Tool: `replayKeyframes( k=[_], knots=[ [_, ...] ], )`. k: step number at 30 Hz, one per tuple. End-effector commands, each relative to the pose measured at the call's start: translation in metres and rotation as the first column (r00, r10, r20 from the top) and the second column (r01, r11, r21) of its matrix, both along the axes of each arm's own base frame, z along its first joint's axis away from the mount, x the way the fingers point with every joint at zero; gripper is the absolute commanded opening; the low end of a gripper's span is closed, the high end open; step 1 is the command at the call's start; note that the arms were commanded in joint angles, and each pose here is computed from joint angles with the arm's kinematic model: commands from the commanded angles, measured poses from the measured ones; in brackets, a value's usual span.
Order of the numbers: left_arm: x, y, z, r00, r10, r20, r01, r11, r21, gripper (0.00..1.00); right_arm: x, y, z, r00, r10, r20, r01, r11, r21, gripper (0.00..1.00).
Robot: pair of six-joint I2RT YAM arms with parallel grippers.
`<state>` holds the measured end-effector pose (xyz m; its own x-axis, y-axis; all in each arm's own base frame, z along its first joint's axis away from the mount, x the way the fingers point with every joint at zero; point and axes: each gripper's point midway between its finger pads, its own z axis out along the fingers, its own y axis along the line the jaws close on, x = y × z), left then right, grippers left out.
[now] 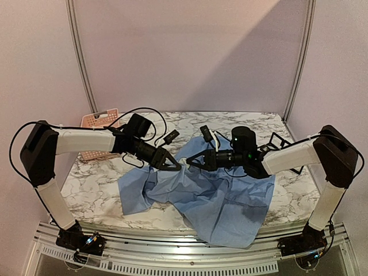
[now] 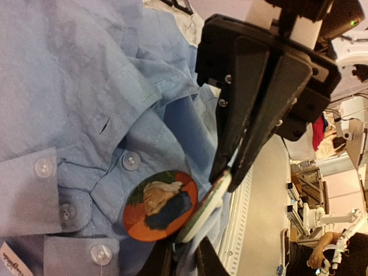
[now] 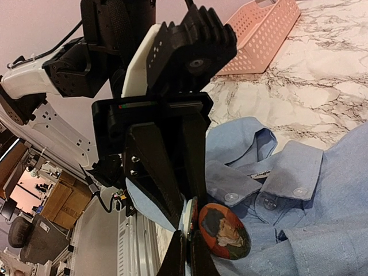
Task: Remove the brooch from the garment
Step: Pass from the right arm to the left
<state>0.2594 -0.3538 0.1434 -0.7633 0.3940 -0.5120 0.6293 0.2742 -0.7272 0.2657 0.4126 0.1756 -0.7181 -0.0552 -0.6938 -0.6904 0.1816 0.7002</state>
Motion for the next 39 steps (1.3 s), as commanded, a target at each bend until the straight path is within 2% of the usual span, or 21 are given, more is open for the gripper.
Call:
replayKeyframes(
  k=[1,7,16,28,32,39],
  knots=[
    [0.000,-0.005,0.002,1.000,-0.009,0.019,0.010,1.000,-0.025,0.13,-0.011,0.008,0.011,0.996,0.089,0.008,-0.089,0.995,0.041,0.00],
    [-0.004,-0.007,0.005,1.000,-0.024,0.018,0.025,0.999,-0.043,0.01,-0.011,0.009,0.010,0.995,0.095,0.003,-0.095,0.995,0.037,0.00],
    [-0.005,-0.009,0.007,0.999,-0.020,0.026,0.021,0.999,-0.044,0.00,-0.010,0.010,0.005,0.996,0.092,-0.011,-0.092,0.996,0.018,0.01],
    [-0.001,-0.009,-0.001,1.000,-0.006,0.019,0.006,1.000,-0.010,0.00,-0.011,0.003,0.005,0.998,0.064,0.003,-0.064,0.998,-0.003,0.40],
    [-0.001,-0.009,-0.001,1.000,-0.005,0.018,0.006,1.000,-0.004,0.00,-0.012,0.002,0.006,0.998,0.064,0.003,-0.064,0.998,-0.005,0.47],
    [-0.001,-0.009,0.000,1.000,-0.005,0.021,0.006,1.000,-0.007,0.00,-0.009,0.004,-0.002,0.998,0.057,-0.009,-0.057,0.998,-0.026,0.51]
  ],
)
